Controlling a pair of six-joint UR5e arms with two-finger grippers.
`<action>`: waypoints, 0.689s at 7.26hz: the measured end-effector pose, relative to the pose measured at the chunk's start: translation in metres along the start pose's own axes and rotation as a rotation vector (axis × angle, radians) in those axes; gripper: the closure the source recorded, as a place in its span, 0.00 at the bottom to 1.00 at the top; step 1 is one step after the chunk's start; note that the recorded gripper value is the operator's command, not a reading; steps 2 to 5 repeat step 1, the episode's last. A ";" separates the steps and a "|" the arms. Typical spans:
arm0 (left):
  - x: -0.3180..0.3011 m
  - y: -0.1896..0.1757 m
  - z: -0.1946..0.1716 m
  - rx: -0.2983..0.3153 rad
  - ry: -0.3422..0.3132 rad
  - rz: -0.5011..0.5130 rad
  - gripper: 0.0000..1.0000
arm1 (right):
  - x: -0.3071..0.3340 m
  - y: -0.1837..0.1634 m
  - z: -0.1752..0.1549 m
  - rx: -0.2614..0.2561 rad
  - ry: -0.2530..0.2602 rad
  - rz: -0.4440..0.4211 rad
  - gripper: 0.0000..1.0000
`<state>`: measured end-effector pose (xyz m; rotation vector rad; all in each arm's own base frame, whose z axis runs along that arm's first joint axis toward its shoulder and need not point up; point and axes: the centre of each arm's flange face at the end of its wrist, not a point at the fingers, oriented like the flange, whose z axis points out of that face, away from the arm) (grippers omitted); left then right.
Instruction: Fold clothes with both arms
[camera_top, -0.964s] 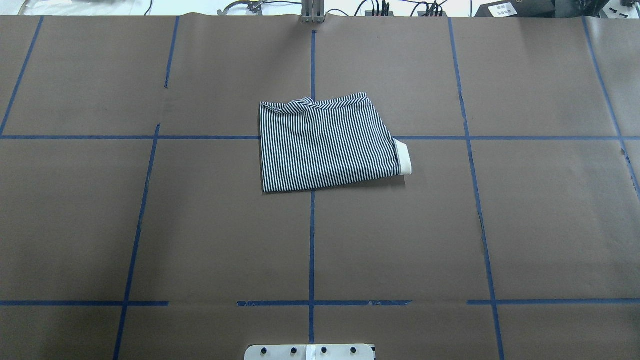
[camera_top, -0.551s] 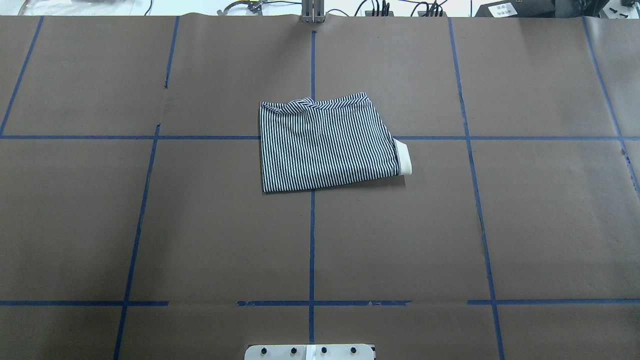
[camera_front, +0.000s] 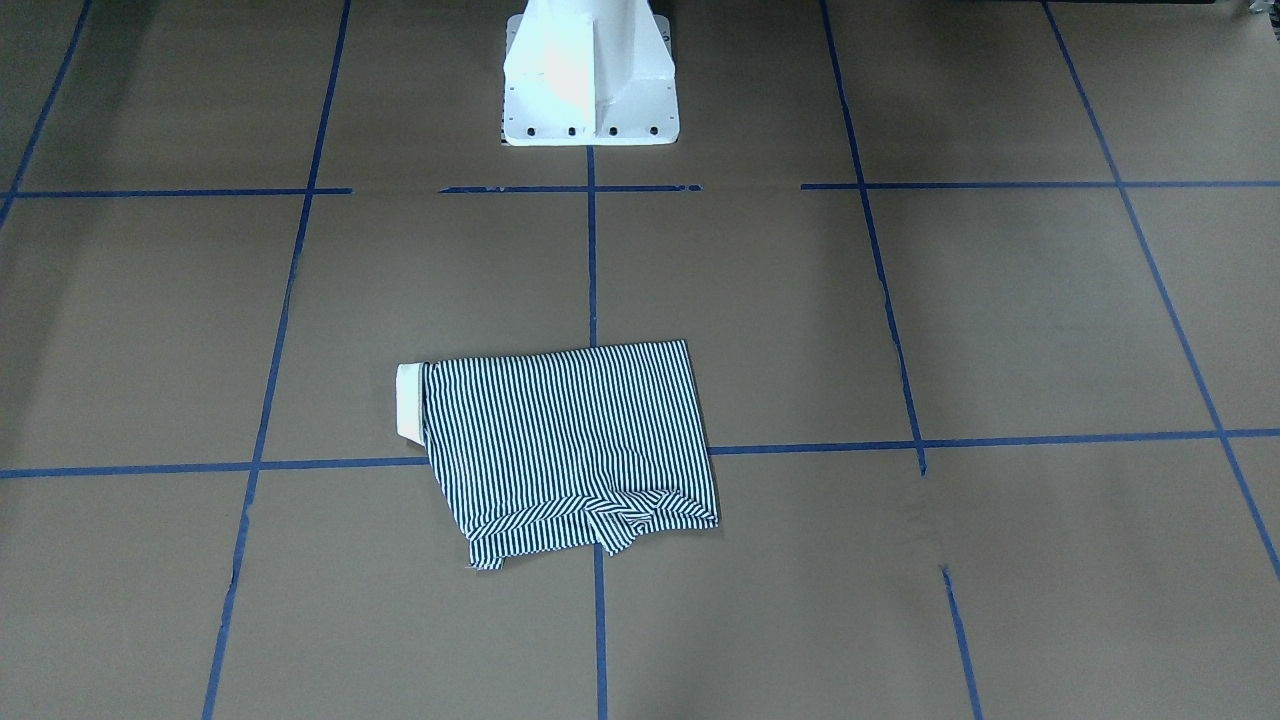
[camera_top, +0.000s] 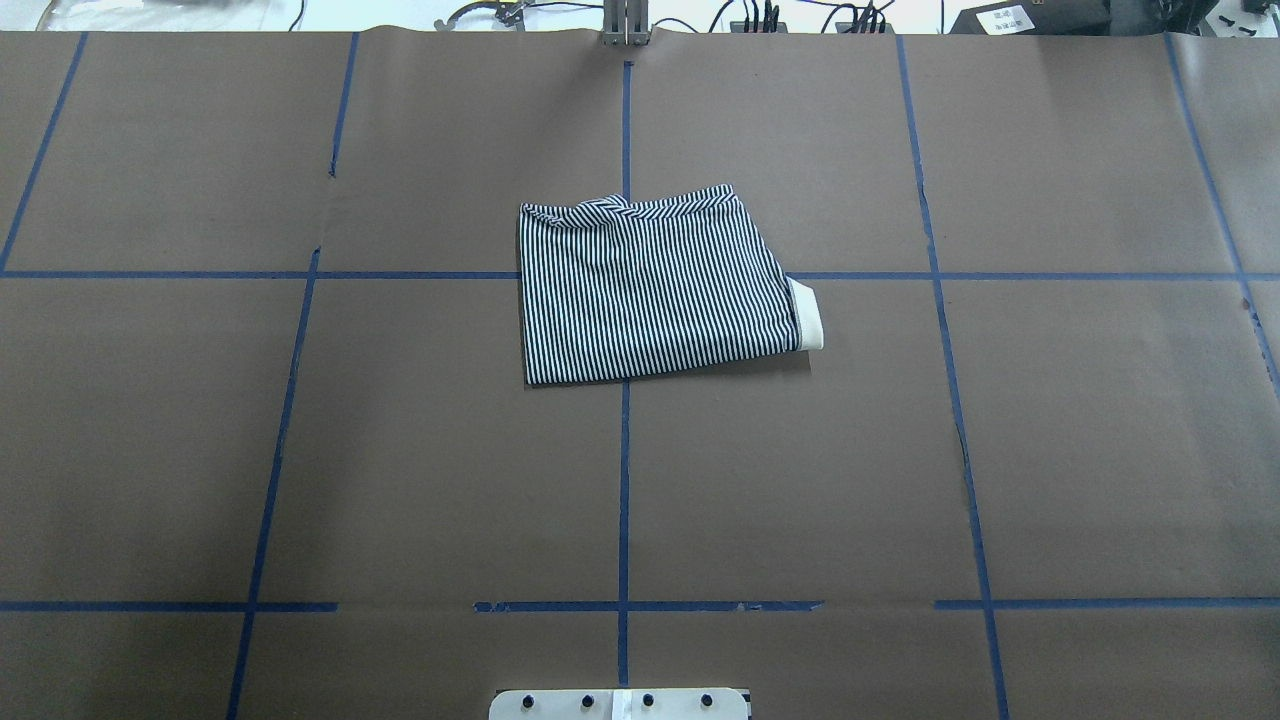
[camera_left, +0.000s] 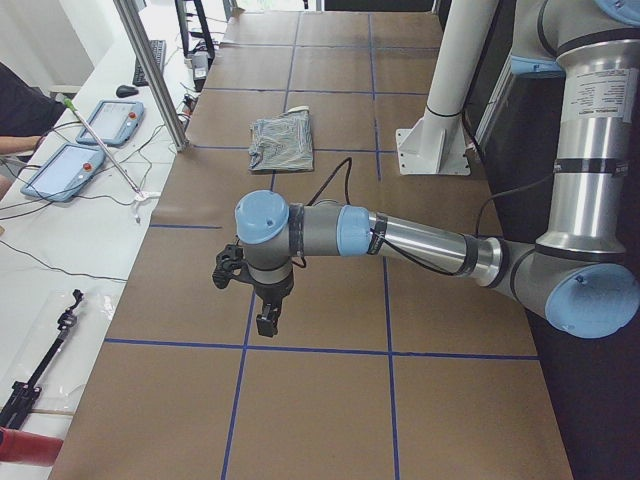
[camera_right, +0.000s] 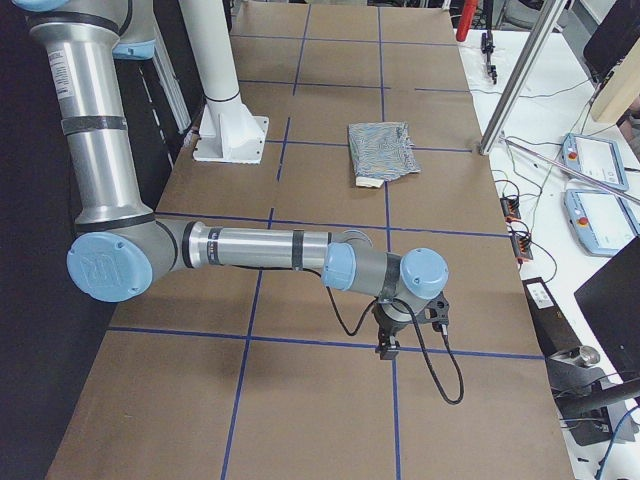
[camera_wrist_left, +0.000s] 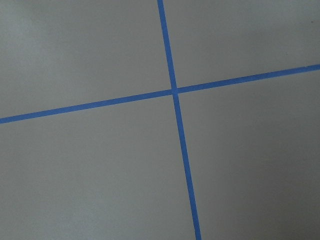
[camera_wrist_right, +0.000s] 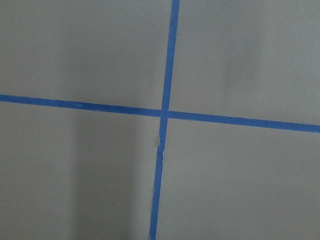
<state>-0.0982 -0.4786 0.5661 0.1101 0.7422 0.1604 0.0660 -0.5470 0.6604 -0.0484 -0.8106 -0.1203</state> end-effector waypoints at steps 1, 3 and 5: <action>0.006 -0.001 -0.006 0.012 -0.002 0.011 0.00 | 0.000 0.000 0.000 0.011 0.001 -0.010 0.00; 0.006 -0.001 -0.006 0.012 -0.002 0.011 0.00 | 0.000 0.000 0.000 0.011 0.001 -0.010 0.00; 0.006 -0.001 -0.006 0.012 -0.002 0.011 0.00 | 0.000 0.000 0.000 0.011 0.001 -0.010 0.00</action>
